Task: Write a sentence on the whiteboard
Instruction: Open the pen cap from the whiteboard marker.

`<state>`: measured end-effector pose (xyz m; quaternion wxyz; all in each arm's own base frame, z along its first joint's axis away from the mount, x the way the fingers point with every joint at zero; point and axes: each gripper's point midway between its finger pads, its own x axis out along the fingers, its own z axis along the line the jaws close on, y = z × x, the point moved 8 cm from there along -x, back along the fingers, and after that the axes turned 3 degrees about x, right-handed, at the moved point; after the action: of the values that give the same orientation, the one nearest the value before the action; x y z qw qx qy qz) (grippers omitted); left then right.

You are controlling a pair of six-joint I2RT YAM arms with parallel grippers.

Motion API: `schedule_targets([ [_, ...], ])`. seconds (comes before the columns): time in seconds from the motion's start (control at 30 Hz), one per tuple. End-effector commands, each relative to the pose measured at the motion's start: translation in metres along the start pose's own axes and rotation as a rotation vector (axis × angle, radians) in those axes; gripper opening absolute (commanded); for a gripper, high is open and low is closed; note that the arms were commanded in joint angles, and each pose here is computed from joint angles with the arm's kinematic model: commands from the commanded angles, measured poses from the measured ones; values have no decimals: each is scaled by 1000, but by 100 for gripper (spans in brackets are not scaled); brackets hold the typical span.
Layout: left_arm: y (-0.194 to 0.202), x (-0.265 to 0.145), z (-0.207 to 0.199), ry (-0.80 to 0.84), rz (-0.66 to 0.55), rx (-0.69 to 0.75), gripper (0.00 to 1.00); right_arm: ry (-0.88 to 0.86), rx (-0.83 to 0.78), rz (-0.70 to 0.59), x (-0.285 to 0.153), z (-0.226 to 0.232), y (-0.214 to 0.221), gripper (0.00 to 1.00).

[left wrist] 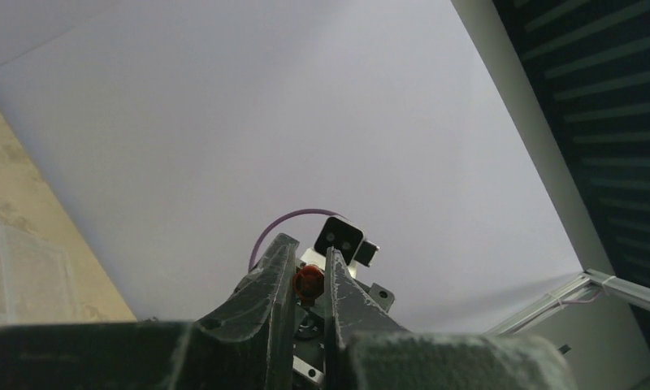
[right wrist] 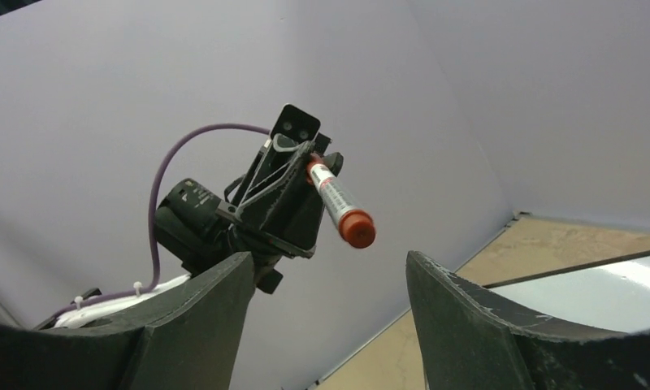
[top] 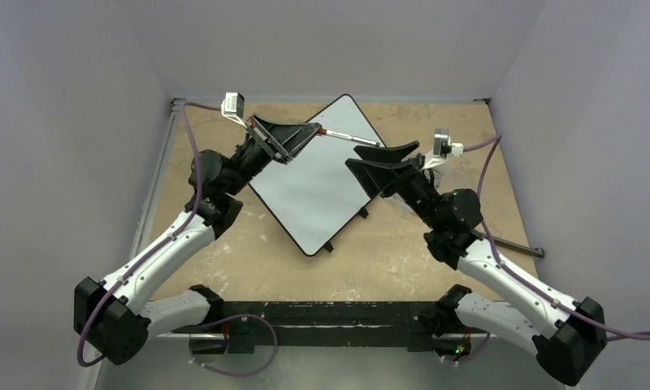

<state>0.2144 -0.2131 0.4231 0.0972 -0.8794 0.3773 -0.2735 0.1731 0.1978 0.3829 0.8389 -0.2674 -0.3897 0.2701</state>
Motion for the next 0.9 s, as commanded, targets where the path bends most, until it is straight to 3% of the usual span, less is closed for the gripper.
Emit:
schedule_targets([
  [0.0,-5,-1,-24,143,-74,-50,0,-144,12,-92,26,23,-22,67],
  [0.27,0,-15,-20,124,-102,-68,0,-176,7,-110,47,23,-26,54],
  [0.53,4,-18,-18,114,-104,-91,0,-169,-18,-76,58,18,-23,52],
  [0.87,10,-13,-17,141,-105,-95,0,-189,5,-44,65,12,-13,39],
])
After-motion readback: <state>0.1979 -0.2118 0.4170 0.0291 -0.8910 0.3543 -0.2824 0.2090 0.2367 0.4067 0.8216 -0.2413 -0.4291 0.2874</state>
